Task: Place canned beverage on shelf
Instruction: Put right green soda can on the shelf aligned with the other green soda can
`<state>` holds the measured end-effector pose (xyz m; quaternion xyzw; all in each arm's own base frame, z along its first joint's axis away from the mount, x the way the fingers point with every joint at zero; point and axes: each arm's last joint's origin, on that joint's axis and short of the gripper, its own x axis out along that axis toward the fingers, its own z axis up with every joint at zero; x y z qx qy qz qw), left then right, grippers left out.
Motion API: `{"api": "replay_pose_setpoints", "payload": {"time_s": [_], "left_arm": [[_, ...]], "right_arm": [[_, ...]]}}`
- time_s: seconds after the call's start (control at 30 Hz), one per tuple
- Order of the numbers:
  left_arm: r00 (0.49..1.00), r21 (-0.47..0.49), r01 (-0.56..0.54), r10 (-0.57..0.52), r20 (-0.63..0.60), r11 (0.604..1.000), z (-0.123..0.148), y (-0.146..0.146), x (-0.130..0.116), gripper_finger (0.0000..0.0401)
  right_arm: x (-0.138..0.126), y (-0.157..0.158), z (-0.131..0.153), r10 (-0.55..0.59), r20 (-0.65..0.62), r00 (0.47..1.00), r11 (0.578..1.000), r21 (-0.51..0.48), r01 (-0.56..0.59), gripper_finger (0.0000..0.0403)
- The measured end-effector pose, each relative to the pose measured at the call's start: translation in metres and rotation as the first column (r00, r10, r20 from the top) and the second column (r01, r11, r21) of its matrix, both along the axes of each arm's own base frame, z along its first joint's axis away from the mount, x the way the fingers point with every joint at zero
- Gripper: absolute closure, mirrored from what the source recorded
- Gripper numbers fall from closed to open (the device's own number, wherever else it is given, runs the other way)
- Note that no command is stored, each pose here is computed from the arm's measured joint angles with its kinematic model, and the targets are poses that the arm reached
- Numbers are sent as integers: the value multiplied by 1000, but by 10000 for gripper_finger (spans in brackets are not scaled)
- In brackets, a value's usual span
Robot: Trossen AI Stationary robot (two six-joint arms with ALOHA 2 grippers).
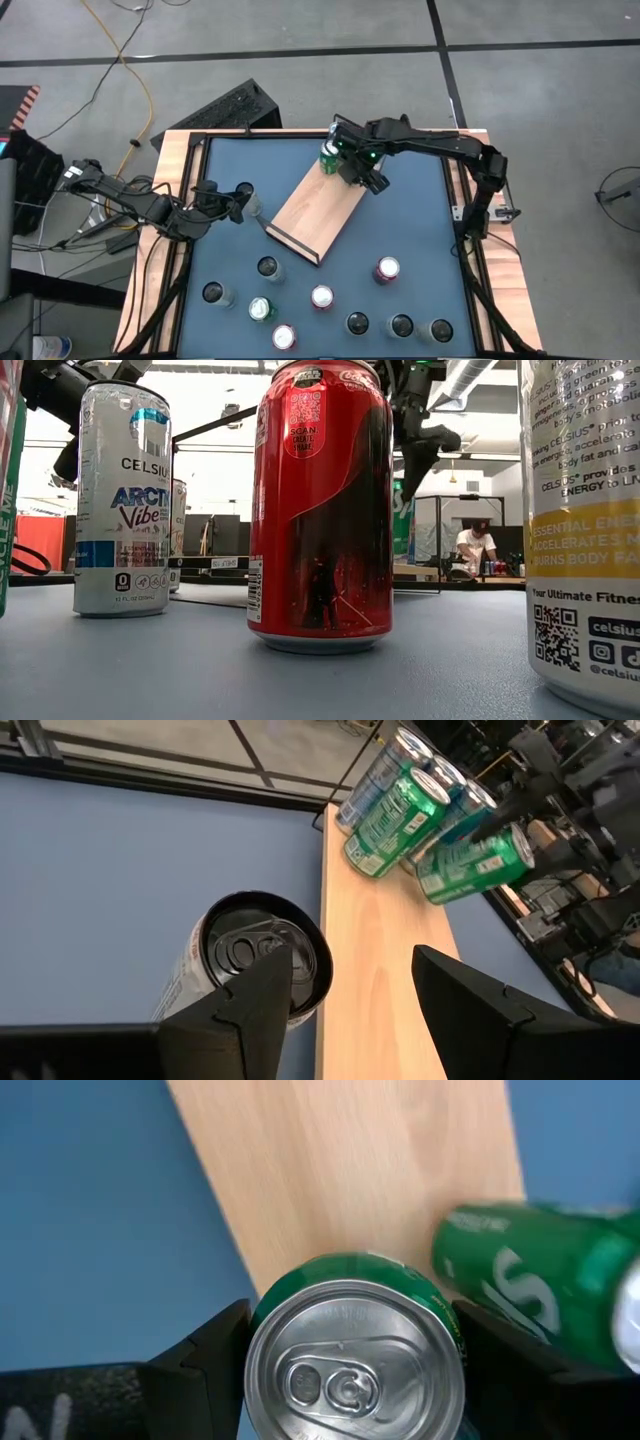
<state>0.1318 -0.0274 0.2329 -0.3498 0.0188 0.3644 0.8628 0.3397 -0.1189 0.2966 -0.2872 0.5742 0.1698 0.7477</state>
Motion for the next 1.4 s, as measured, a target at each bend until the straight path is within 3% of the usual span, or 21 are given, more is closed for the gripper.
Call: {"api": "replay_pose_setpoints", "payload": {"time_s": [0.63, 1.03, 1.13, 1.3, 1.4], "left_arm": [[1000, 36, -3, 4, -20, 999, 0, 0, 0, 207], [1000, 36, -3, 4, -21, 999, 0, 0, 0, 207], [1000, 36, -3, 4, -20, 999, 0, 0, 0, 207], [1000, 39, -10, 11, -18, 999, 0, 1, 0, 207], [1000, 41, -18, 19, -15, 999, 0, 1, 0, 207]], "right_arm": [[2, 7, -3, 16, -17, 1000, 1000, 16, -16, 118], [5, 6, -1, -2, 15, 1000, 1000, 1, 2, 39], [6, 7, -1, -14, 14, 1000, 999, -46, 14, 37], [11, 14, 8, -18, 50, 999, 977, -210, 29, 47], [12, 21, 20, -3, 84, 996, 972, -236, 23, 55]]}}
